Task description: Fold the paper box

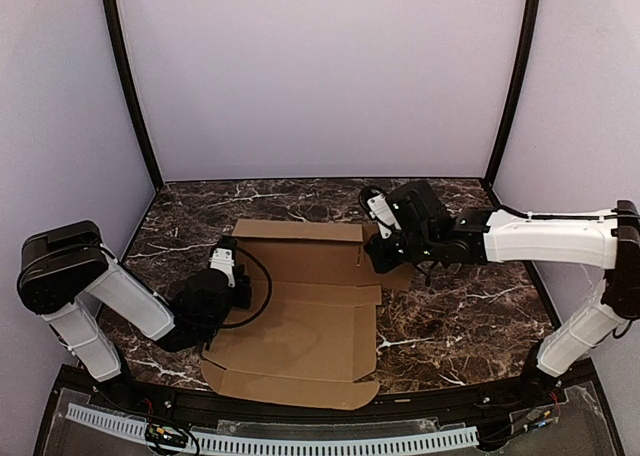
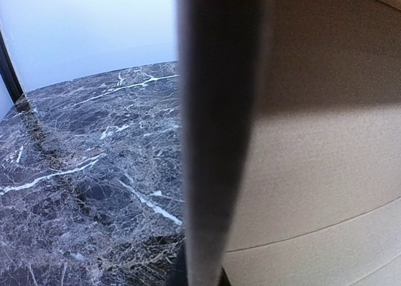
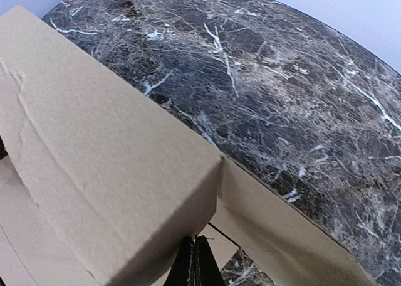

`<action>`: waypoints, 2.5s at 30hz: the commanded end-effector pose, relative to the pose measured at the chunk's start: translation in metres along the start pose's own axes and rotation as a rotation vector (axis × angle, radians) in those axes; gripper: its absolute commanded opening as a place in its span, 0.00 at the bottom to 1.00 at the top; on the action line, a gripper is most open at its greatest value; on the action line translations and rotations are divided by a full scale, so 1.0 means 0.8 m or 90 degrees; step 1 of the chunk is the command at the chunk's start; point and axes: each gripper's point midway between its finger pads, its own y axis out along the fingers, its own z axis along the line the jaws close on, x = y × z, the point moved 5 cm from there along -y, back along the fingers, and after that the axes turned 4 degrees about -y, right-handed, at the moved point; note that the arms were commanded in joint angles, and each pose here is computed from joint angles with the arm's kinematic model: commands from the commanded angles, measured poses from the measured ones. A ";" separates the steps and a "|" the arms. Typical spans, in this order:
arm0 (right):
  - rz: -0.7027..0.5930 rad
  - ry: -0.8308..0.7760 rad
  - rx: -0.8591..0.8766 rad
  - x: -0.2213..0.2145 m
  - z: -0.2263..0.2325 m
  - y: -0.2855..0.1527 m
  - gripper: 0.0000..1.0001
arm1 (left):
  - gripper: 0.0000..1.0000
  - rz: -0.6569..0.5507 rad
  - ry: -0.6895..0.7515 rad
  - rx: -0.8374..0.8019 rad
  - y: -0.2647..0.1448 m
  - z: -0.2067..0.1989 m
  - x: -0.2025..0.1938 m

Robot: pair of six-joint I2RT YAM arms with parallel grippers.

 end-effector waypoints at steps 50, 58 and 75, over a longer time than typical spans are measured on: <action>-0.277 0.151 0.272 0.039 0.034 -0.098 0.01 | 0.01 -0.005 -0.103 -0.038 -0.020 -0.020 0.077; -0.247 0.177 0.186 -0.032 0.000 -0.128 0.00 | 0.01 0.005 -0.194 -0.073 -0.008 0.001 0.088; -0.342 0.264 0.239 -0.057 -0.005 -0.138 0.00 | 0.01 0.036 -0.318 -0.184 -0.042 -0.004 0.103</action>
